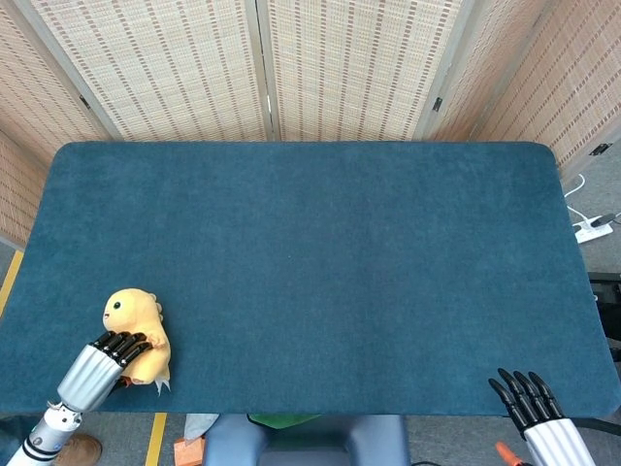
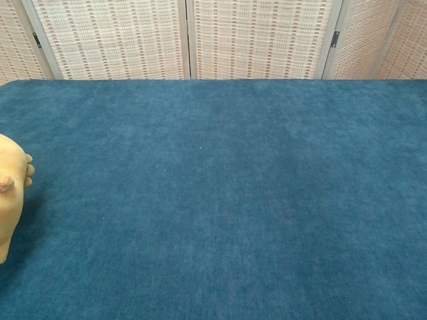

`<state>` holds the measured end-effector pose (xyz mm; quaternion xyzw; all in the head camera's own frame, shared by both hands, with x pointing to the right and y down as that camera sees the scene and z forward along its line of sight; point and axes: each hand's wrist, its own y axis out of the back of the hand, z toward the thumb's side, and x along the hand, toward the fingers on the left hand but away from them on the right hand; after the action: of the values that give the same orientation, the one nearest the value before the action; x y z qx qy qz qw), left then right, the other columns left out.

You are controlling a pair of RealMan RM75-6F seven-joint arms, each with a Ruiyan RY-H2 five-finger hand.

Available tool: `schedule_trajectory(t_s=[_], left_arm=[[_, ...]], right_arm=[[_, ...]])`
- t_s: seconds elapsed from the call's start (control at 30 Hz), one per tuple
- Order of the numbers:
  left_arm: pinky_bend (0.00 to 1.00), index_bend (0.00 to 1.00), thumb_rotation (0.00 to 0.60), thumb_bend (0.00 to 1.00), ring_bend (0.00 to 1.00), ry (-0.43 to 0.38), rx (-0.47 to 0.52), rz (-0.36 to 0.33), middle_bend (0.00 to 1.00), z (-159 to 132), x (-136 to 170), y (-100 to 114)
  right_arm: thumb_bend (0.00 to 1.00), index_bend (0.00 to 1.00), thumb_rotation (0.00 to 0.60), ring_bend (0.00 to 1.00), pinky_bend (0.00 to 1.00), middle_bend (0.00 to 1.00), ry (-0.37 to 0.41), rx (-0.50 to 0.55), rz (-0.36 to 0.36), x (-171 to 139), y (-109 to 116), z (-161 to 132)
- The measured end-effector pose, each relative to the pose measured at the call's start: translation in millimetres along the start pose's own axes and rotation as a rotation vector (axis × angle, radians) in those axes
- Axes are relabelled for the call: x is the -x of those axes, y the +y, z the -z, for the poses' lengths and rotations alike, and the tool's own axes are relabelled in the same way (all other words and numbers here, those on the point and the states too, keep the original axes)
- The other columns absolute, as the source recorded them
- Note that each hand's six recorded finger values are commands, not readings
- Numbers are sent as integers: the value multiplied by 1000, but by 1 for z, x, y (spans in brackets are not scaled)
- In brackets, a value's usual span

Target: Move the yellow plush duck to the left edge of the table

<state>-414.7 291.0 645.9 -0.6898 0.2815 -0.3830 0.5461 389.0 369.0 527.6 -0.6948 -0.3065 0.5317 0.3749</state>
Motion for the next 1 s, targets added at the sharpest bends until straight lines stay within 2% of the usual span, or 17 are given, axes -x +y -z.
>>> schedule_trajectory(t_s=[0.17, 0.27, 0.33, 0.37, 0.43, 0.53, 0.8, 1.0], left_arm=[[501, 437, 600, 451, 496, 45, -5, 74, 615, 9, 2, -17], [429, 160, 600, 394, 336, 66, 5, 117, 426, 14, 3, -25], [388, 43, 600, 384, 230, 80, 24, 142, 303, 18, 4, -29], [356, 16, 600, 378, 167, 84, 36, 147, 232, 19, 4, -30], [281, 0, 600, 353, 55, 92, 70, 147, 101, 21, 5, -29], [200, 0, 600, 313, 0, 95, 117, 125, 3, 23, 7, -22], [186, 0, 600, 291, 0, 81, 155, 13, 0, 22, 25, 13], [180, 0, 600, 264, 0, 98, 187, -24, 0, 21, 55, 38]], right_arm=[[178, 0, 600, 0, 0, 0, 25, -12, -7, 1, -3, -17], [179, 0, 600, 0, 0, 0, 30, -13, 0, -2, -2, -22], [180, 0, 600, 0, 0, 0, 29, -13, 6, -5, -1, -23], [182, 0, 600, 0, 0, 0, 29, -12, 7, -5, 0, -24], [188, 0, 600, 0, 0, 0, 28, -13, 9, -7, 0, -24], [192, 0, 600, 0, 0, 0, 30, -14, 16, -10, 2, -25], [195, 0, 600, 0, 0, 0, 56, -8, 39, -14, 6, -29], [196, 0, 600, 0, 0, 0, 75, 18, 52, -12, 10, -27]])
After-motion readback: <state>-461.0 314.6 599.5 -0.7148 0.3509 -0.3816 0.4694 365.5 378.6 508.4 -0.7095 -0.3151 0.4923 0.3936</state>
